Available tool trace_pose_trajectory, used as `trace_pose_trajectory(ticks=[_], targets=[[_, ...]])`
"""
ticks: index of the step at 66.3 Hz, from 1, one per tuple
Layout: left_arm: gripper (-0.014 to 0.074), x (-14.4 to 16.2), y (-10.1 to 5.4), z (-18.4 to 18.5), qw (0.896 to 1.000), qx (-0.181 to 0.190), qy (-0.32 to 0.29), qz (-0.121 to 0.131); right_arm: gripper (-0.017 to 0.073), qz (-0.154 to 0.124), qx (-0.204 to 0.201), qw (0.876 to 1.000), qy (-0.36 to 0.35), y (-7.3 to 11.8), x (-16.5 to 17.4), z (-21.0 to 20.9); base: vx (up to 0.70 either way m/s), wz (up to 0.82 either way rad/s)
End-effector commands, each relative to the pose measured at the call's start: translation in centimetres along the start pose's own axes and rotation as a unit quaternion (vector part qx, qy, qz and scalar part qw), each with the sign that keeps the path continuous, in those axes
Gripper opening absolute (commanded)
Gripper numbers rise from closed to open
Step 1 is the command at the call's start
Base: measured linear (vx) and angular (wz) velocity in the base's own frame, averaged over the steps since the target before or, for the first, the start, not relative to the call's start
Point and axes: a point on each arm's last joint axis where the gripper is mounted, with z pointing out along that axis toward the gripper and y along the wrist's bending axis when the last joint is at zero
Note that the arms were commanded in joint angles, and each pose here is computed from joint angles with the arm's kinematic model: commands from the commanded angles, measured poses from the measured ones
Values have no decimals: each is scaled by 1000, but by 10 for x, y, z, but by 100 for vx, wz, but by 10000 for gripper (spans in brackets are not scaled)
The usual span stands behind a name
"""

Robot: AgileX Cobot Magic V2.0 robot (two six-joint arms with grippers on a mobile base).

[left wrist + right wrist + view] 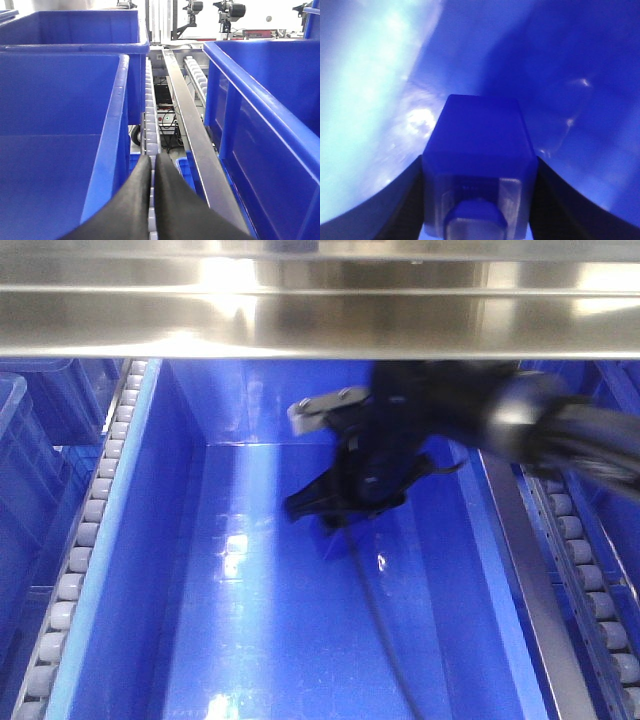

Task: Pour parts from conveyor to right shelf
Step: 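Extend the right gripper over the bin and open it, then withdraw the open right gripper up out of the bin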

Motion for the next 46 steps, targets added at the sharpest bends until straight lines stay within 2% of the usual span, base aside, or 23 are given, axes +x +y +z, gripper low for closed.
trace_pose_trajectory(ticks=[1, 14, 22, 28, 46], targets=[[-6, -14, -1, -3, 999, 4, -53, -7, 181, 1, -3, 1000, -31, 1, -10, -18, 0, 0], [-6, -14, -1, -3, 999, 4, -53, -7, 420, 4, -2, 999, -50, 0, -15, -18, 0, 0], [-6, -14, -1, -3, 999, 4, -53, -7, 513, 20, -5, 997, -78, 1, -17, -27, 0, 0], [-6, -14, -1, -3, 999, 4, -53, -7, 541, 21, -6, 994, -103, 1, -18, -40, 0, 0], [-6, -14, -1, -3, 999, 4, -53, -7, 540, 19, -10, 983, -181, 3, -16, -85, 0, 0]])
